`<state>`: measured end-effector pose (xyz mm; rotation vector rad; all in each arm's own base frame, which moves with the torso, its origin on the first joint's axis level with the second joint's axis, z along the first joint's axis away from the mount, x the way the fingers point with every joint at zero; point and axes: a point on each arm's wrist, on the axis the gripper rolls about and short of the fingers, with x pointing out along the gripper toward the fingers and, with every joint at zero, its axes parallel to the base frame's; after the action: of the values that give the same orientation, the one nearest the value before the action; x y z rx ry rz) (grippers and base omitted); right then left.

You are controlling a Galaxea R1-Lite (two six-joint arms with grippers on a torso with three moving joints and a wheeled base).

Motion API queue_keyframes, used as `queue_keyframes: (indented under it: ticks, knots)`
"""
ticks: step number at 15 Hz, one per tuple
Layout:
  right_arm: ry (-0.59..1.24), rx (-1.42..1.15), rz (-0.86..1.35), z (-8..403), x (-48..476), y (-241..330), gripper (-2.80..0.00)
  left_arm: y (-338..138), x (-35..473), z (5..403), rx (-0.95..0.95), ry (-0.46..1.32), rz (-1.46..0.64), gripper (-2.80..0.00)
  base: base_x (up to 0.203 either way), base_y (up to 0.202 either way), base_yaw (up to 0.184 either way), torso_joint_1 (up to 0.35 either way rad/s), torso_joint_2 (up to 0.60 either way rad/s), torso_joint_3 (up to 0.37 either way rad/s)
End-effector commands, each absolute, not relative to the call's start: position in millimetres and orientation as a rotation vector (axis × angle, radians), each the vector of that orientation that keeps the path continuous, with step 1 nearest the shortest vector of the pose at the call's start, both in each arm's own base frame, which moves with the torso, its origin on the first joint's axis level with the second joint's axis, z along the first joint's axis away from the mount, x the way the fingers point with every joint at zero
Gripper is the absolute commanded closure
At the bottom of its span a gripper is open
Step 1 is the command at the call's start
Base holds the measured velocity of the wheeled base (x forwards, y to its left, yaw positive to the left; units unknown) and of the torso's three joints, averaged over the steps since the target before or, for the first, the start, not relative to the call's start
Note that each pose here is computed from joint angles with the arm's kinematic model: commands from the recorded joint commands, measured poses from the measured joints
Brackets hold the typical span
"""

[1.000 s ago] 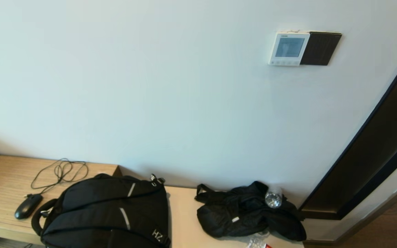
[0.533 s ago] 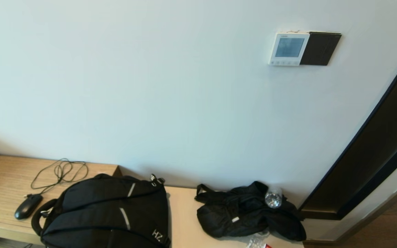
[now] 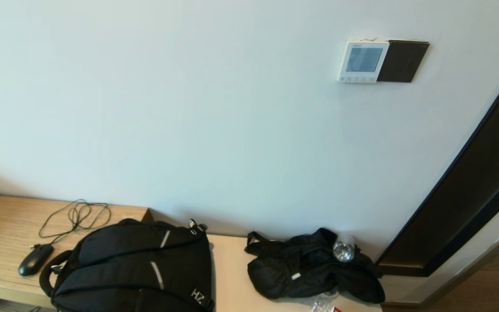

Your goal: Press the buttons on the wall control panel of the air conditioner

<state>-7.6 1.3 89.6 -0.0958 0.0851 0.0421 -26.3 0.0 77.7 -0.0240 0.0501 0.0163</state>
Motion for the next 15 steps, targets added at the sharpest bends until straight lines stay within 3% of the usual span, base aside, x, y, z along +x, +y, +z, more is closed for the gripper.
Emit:
queue_keyframes:
  ticks: [1, 15]
  knots:
    - [0.034, -0.098, 0.04, 83.0, -16.6, 1.3, 0.0, 0.0, -26.3, 77.7, -0.024, 0.05, 0.017, 0.0, 0.0, 0.0, 0.0, 0.0, 0.0, 0.0]
    - [-0.004, -0.102, 0.026, 76.0, -22.7, 1.1, 0.0, 0.0, -26.3, 77.7, -0.024, 0.05, 0.019, 0.0, 0.0, 0.0, 0.0, 0.0, 0.0, 0.0]
